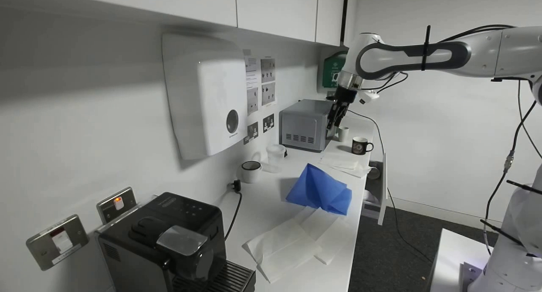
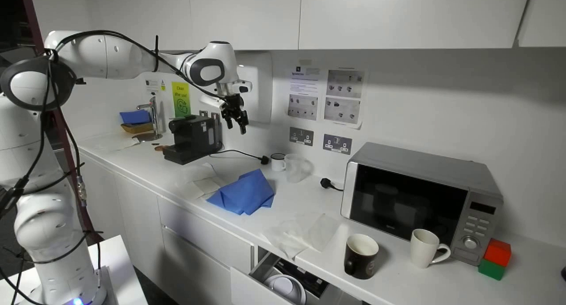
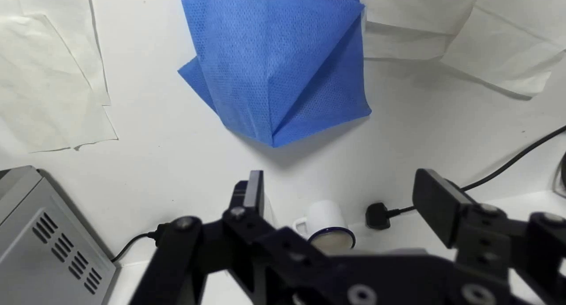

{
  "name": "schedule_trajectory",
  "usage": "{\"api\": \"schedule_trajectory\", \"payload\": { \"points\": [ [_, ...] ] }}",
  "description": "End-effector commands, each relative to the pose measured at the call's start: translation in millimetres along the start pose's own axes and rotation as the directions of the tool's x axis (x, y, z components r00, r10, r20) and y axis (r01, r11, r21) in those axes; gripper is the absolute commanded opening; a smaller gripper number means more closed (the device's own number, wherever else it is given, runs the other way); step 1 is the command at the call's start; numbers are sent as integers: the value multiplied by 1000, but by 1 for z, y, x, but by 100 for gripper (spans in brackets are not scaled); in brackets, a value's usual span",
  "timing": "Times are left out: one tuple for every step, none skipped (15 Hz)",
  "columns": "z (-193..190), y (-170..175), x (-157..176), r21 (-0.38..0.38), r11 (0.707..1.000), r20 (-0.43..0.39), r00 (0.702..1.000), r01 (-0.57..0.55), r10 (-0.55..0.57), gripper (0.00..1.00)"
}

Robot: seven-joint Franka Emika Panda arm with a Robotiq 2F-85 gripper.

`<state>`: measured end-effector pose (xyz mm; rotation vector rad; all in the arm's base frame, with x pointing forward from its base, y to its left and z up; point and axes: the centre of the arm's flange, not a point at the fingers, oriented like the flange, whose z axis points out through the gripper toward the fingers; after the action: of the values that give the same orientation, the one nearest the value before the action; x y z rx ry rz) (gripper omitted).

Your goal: Move the blue cloth to the wild

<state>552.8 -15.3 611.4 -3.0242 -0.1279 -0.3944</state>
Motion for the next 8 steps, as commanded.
{"api": "schedule_trajectory", "payload": {
  "points": [
    [-3, -6, -12, -5, 1000, -32, 999, 14, -14, 100],
    [-4, -8, -14, -1, 1000, -32, 999, 21, -21, 100],
    [-5, -12, -16, 20, 999, -20, 999, 28, -28, 100],
    [-5, -16, -18, 46, 998, -5, 999, 35, -35, 100],
    [-4, -20, -20, 65, 997, 6, 999, 41, -42, 100],
    [-3, -26, -24, 85, 995, 17, 999, 50, -52, 100],
    [0, -31, -27, 92, 994, 22, 998, 51, -54, 100],
    [2, -35, -31, 100, 993, 33, 998, 55, -58, 100]
  ]
}}
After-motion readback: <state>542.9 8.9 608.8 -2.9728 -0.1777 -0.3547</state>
